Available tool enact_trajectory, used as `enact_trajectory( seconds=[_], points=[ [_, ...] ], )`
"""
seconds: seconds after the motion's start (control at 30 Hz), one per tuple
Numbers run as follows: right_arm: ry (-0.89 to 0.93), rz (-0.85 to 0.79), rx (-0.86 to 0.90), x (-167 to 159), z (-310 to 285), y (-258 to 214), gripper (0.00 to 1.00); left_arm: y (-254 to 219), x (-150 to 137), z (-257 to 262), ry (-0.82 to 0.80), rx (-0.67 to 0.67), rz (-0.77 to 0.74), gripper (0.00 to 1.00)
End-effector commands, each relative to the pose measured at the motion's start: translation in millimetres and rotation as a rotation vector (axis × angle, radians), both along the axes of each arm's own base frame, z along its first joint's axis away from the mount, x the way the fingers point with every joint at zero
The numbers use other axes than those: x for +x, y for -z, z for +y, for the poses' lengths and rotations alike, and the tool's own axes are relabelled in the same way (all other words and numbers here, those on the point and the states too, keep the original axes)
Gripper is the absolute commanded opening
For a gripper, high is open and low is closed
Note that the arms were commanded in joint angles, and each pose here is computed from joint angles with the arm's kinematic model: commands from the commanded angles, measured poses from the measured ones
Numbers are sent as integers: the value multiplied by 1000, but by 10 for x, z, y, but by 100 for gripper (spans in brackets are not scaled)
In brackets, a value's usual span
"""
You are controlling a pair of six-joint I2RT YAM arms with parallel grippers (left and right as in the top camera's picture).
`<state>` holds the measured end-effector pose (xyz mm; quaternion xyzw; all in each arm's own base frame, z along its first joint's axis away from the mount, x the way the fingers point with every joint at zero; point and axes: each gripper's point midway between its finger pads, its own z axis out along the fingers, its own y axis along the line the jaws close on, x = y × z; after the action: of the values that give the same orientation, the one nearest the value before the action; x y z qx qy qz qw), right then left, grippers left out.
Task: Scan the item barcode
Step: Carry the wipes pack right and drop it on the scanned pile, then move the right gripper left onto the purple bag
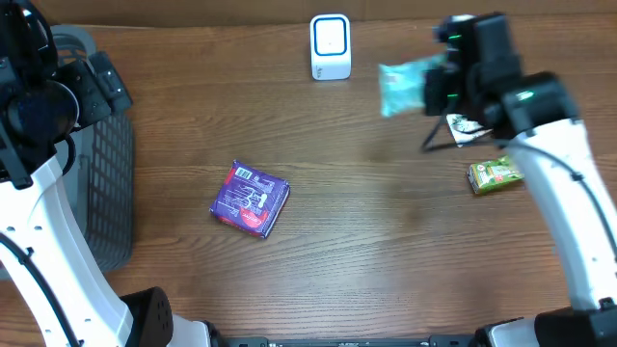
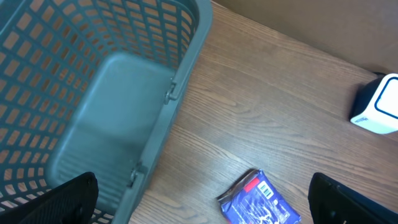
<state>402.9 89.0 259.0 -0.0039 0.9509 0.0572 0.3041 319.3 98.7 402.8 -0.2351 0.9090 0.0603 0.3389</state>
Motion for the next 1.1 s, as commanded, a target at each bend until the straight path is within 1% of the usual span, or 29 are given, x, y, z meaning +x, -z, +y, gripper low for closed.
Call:
enact_trajectory(
  seconds=[0.0, 0.13, 0.23, 0.37, 0.47, 0.5, 0.53, 0.57, 0.6, 0.63, 0.67, 0.7, 0.77, 0.87, 0.93, 1.07],
  points=[
    [188, 78, 166, -55, -422, 44, 4, 8, 2, 8, 4, 9, 6, 99],
    [369, 124, 155, -58, -1119, 327, 4, 8, 2, 8, 4, 9, 6, 100],
    [459, 158, 160, -40, -1470, 610, 4, 8, 2, 8, 4, 9, 6, 99],
    [535, 251, 166, -87, -1749, 1064, 4, 8, 2, 8, 4, 9, 6, 99],
    [547, 315, 186, -127, -1783, 1263, 4, 8, 2, 8, 4, 9, 6, 100],
    [547, 327, 193, -138, -1778, 1290, 9, 8, 2, 8, 4, 9, 6, 100],
    [547, 333, 197, -149, -1771, 1296, 35, 8, 2, 8, 4, 9, 6, 100],
    [544, 338, 202, -157, -1758, 1293, 67, 8, 2, 8, 4, 9, 6, 100],
    [542, 341, 206, -166, -1745, 1275, 85, 8, 2, 8, 4, 9, 6, 100],
    [540, 343, 209, -172, -1738, 1257, 93, 7, 1, 8, 4, 9, 6, 99],
    [536, 347, 217, -179, -1721, 1217, 98, 8, 2, 8, 4, 9, 6, 100],
    [533, 349, 225, -186, -1703, 1170, 100, 8, 2, 8, 4, 9, 6, 99],
    [525, 348, 241, -198, -1670, 1047, 100, 7, 1, 8, 4, 9, 6, 100],
    [470, 325, 313, -172, -1481, 780, 100, 7, 1, 8, 4, 9, 6, 99],
    [386, 297, 404, -117, -1220, 578, 100, 8, 2, 8, 4, 9, 6, 99],
    [125, 255, 608, -10, -429, 257, 100, 8, 2, 8, 4, 9, 6, 99]
  ],
)
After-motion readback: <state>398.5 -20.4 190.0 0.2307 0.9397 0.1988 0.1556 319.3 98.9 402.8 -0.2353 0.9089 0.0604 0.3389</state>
